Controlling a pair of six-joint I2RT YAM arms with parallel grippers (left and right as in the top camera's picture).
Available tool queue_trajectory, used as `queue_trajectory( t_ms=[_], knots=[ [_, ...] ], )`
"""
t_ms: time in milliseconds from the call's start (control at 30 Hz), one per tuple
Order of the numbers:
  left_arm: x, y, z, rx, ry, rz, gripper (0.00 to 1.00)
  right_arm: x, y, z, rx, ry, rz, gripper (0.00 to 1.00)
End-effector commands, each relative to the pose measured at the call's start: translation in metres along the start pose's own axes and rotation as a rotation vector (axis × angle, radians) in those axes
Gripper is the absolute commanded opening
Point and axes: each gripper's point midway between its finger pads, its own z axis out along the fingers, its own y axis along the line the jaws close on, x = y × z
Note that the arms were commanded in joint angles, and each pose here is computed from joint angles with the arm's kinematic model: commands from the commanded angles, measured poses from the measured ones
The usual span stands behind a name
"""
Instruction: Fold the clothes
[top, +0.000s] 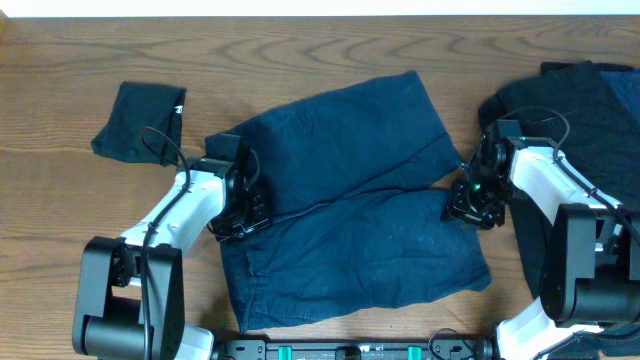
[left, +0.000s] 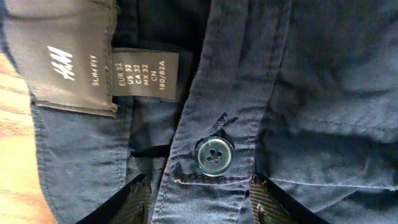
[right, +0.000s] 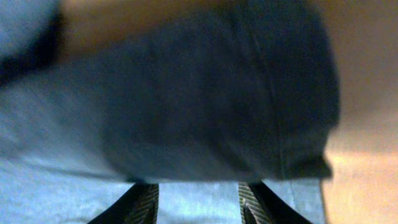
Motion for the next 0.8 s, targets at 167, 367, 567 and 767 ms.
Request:
queue_trajectory(
  t_ms=[167, 367, 567, 767],
  knots=[
    [0.016, -0.004, 0.002, 0.054, 0.089, -0.048, 0.57, -0.029, 0.037, -0.005, -0.066, -0.113, -0.219, 0.42],
    [0.016, 0.004, 0.0, 0.05, 0.105, -0.08, 0.58, -0.043, 0.082, -0.034, -0.082, -0.17, -0.374, 0.44],
    [0.018, 0.005, 0.0, 0.046, 0.111, -0.083, 0.63, -0.065, 0.096, -0.059, 0.01, -0.268, -0.426, 0.45],
    [0.014, 0.004, 0.004, 0.057, 0.093, -0.078, 0.63, -0.09, 0.09, -0.057, 0.078, -0.352, -0.429, 0.3]
  ],
)
